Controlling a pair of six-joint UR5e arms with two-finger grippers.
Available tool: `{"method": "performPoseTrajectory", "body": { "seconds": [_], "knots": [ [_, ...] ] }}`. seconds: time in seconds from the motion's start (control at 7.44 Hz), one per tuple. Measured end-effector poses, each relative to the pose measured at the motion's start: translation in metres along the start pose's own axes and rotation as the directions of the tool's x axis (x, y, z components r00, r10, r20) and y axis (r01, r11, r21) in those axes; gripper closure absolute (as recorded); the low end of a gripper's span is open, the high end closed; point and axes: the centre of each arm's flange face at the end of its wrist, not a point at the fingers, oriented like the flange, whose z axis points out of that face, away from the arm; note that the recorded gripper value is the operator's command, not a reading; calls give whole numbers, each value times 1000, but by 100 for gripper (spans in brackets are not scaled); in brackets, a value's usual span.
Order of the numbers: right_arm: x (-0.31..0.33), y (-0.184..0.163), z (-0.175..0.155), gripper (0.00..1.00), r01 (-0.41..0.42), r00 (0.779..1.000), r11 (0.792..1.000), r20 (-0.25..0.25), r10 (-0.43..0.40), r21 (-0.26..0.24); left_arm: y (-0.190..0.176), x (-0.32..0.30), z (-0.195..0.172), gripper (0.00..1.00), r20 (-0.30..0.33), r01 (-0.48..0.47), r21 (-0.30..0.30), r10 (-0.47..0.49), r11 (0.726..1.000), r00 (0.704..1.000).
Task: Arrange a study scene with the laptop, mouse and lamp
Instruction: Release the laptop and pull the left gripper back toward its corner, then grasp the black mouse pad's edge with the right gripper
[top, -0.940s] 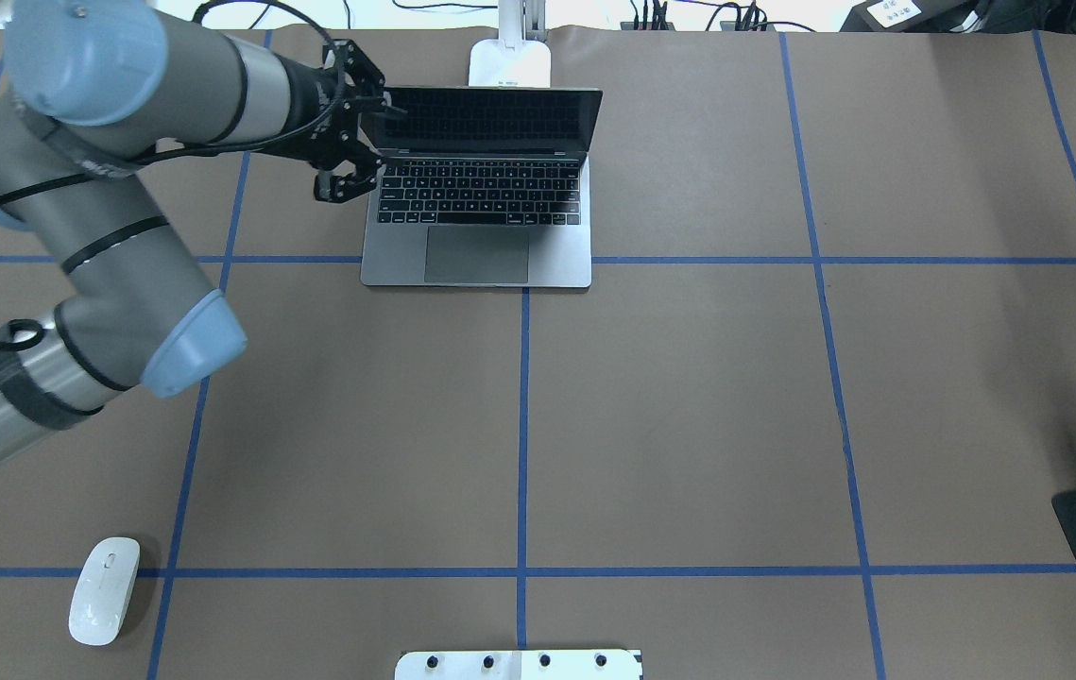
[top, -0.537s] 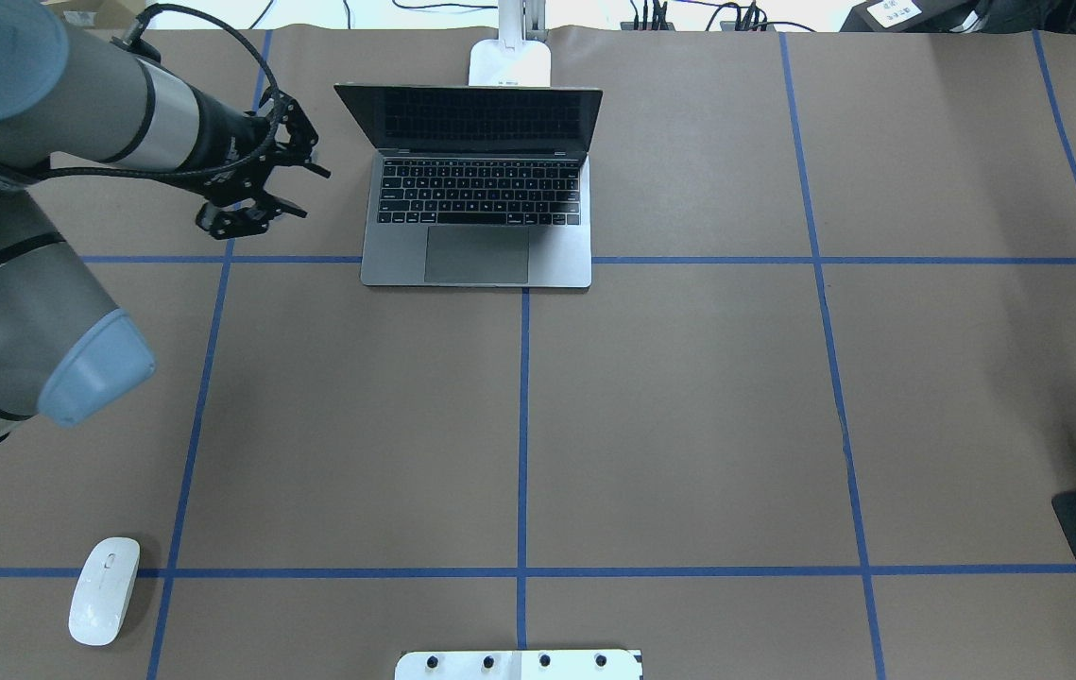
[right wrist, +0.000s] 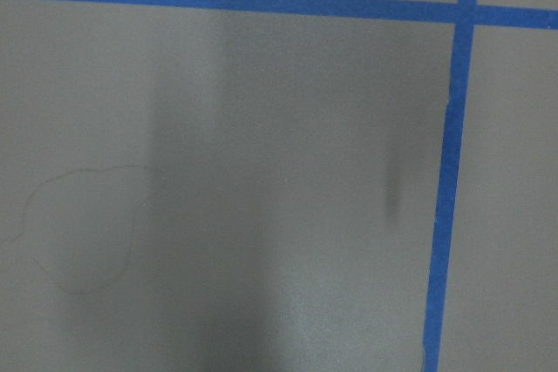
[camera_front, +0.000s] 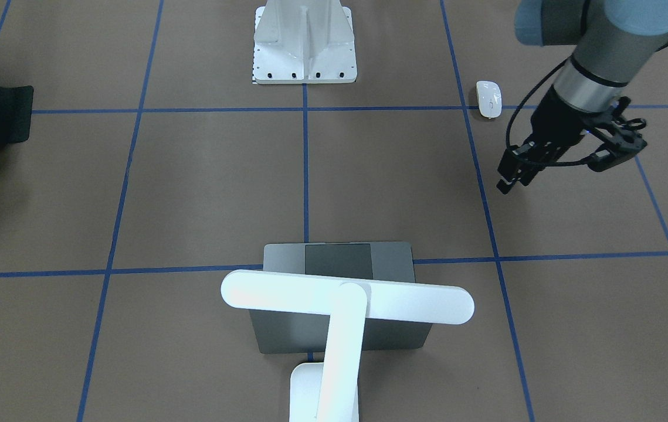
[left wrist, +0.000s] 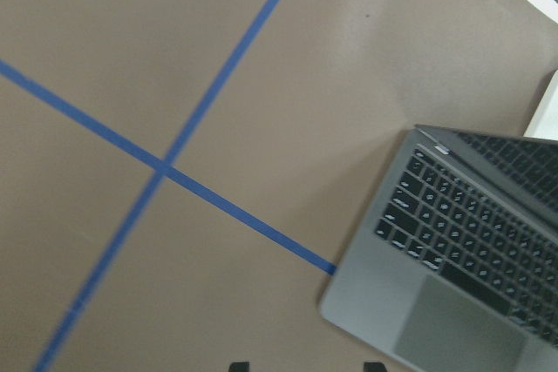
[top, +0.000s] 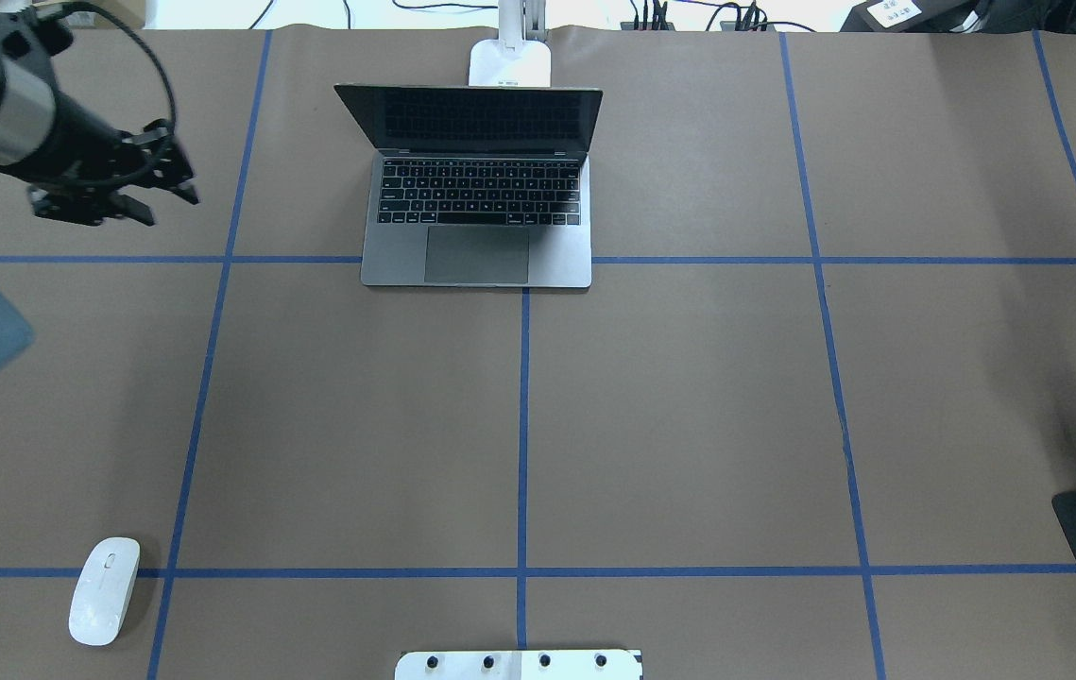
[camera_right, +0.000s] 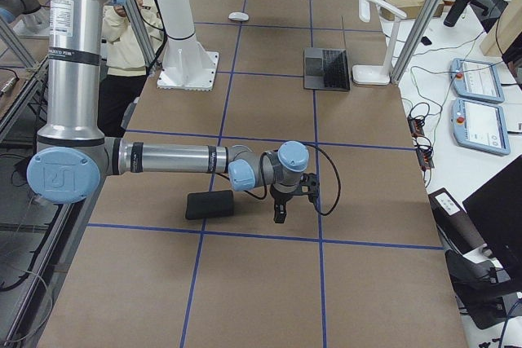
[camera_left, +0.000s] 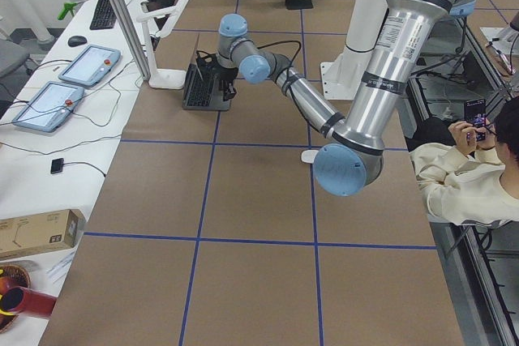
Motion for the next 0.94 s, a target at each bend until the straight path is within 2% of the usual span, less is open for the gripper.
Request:
{"method": "performPoseTrajectory", "body": {
  "seconds": [0.27, 0.54, 0.94],
  "knots": [
    [2, 10, 8, 0, -17, 998, 999, 62, 20, -41, -25, -63, -15, 45, 13, -125, -35, 126, 991, 992],
    [13, 40, 25, 0, -26, 991, 994, 130, 40, -107, -30, -78, -19, 44, 7, -157, -44, 158, 987, 987],
    [29, 99, 79, 0, 100, 957, 982, 287, -50, -162, -30, -75, -21, 44, -1, -172, -43, 172, 984, 985]
  ]
}}
